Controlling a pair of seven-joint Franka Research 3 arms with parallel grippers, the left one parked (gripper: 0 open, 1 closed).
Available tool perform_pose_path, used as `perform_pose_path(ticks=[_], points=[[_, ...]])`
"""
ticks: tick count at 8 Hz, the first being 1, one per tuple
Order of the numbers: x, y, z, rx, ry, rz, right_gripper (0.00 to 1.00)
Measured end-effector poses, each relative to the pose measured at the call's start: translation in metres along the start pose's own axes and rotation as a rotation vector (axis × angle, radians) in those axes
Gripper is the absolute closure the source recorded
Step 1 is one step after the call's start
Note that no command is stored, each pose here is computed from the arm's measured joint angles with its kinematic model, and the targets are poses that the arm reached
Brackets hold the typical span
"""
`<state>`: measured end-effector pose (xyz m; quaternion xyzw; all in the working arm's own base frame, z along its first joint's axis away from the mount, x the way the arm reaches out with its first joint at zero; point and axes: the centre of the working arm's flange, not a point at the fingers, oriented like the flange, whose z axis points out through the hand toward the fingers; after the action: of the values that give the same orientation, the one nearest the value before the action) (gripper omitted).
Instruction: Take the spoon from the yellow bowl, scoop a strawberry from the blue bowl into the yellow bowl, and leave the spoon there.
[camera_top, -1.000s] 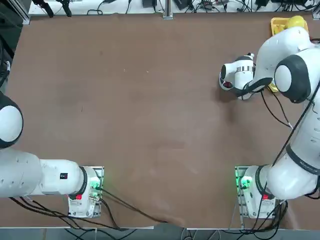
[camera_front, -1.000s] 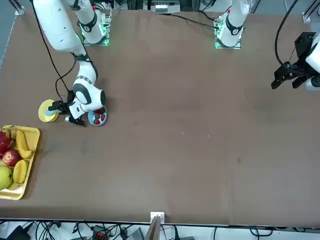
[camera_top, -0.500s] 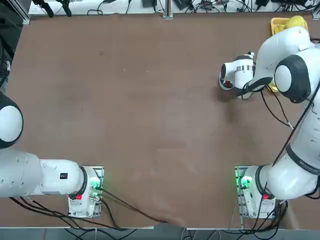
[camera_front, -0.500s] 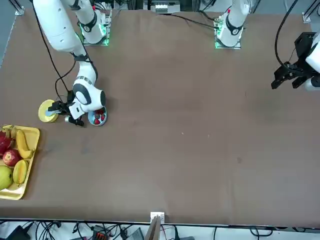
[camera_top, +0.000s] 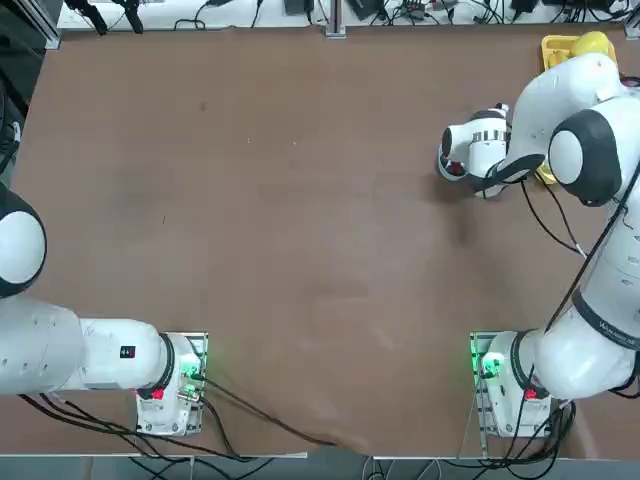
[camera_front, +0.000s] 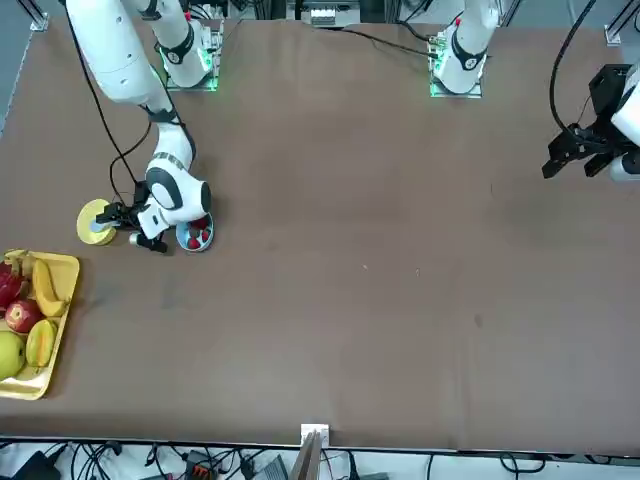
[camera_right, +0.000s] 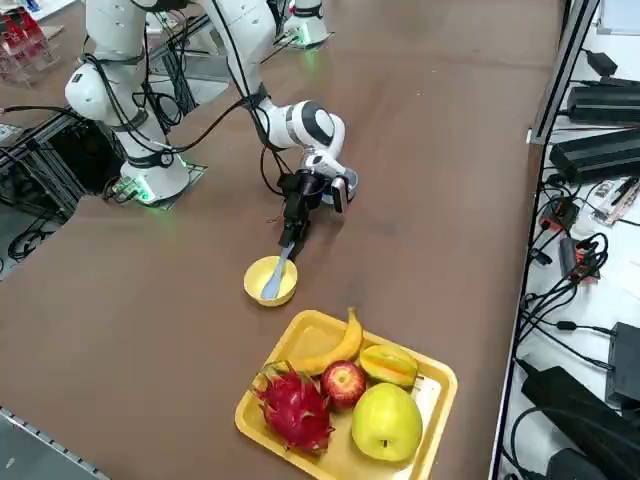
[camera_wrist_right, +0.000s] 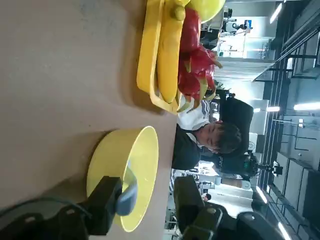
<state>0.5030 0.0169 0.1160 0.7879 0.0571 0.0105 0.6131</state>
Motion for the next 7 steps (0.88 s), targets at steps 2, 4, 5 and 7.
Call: perform_pose_path(ticks=[2, 4, 5, 7], points=[[0.0035, 0.0031, -0.0006, -0.007, -0.001, 0.013, 0.42], [0.007, 0.0073, -0.0004, -0.02, -0.005, 0.023, 0.44], [0.0071, 0.0078, -0.0002, -0.023, -0.006, 0.024, 0.46], [0.007, 0.0082, 0.0004, -0.026, -0.008, 0.026, 0.52]])
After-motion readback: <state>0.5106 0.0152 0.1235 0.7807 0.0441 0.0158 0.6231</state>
